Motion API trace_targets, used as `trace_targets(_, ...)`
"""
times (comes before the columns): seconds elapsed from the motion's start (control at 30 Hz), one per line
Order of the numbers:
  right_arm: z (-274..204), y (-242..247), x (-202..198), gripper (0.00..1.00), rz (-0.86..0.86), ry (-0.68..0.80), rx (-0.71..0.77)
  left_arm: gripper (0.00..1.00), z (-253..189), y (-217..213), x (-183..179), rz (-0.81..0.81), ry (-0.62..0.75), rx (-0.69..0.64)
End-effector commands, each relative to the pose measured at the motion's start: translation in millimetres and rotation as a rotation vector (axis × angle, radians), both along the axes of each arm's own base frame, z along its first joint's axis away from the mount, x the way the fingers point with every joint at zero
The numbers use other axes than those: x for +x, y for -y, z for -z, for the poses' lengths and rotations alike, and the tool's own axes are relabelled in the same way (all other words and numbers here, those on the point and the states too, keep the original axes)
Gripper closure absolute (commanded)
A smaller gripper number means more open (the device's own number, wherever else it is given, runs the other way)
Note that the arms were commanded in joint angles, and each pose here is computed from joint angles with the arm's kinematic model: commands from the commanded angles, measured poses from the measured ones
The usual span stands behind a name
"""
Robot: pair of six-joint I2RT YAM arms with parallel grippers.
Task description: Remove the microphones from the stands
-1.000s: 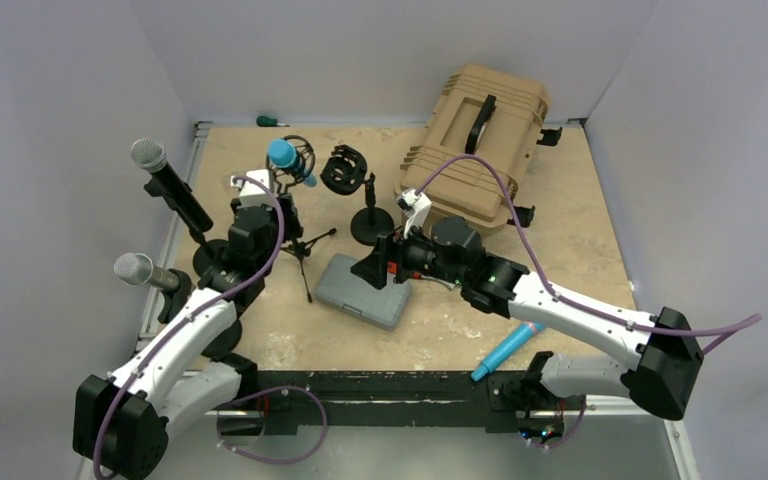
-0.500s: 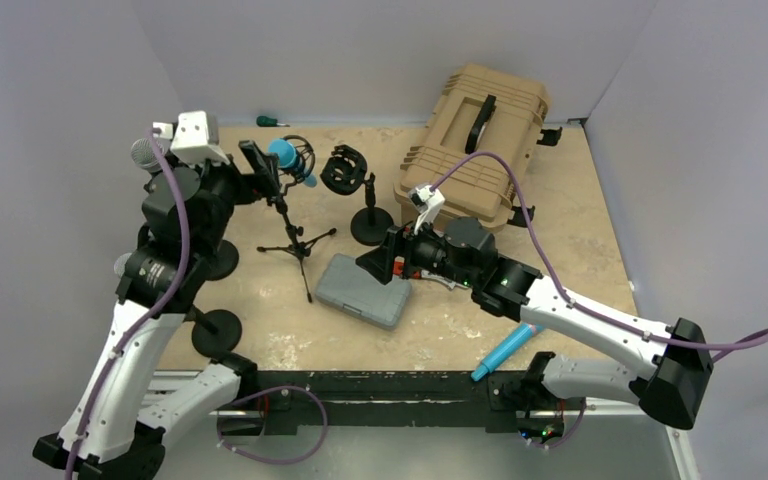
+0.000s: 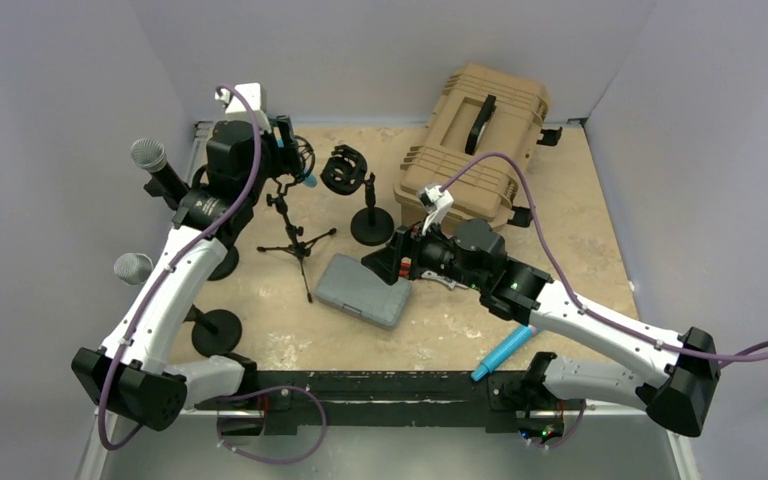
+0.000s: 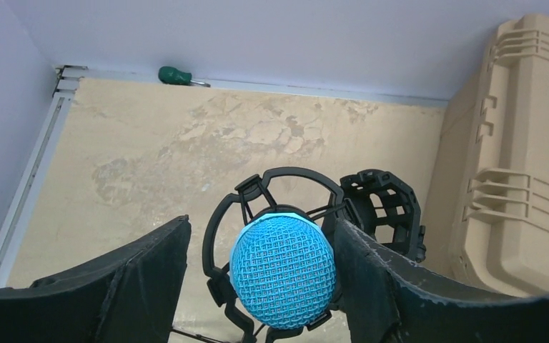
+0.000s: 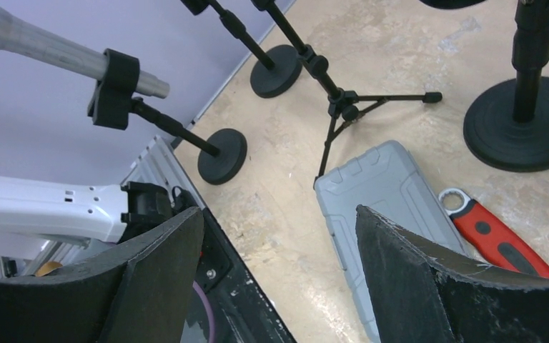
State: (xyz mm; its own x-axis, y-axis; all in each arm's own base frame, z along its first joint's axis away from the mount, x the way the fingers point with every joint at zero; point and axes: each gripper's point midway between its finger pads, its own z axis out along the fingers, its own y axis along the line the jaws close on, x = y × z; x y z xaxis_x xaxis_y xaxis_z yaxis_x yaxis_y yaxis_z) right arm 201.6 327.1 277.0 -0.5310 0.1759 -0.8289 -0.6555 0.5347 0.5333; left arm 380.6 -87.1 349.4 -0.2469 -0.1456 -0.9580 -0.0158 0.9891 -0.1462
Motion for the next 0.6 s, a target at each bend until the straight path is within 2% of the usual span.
trace_targets(0.0,-5.2,0.3,4.9,0.24,0.029,-0.016,-0.008,0.31,-19.9,0.5,1.5,0.027,0.096,0.014)
trace_targets(0.2,0.3,-8.3,5.3,0.24,0.013,-0.049,0.003,0.41,-14.5,-6.9,-7.8,0.016,0.069,0.058)
trace_targets(0.4,2.4,-13.9,8.5,0.25,0.013,-0.066,-0.003,0.32,-12.4,-5.8,-19.2,0.03,0.081,0.064)
trace_targets(0.5,-0.7,-16.6,8.9,0.25,0.009,-0.069,0.006,0.39,-11.1,0.5,-19.9,0.055,0.078,0.068)
trace_targets(0.57,-1.7,-18.1,9.2,0.25,0.005,-0.07,0.009,0.48,-10.8,3.6,-20.0,0.068,0.079,0.075)
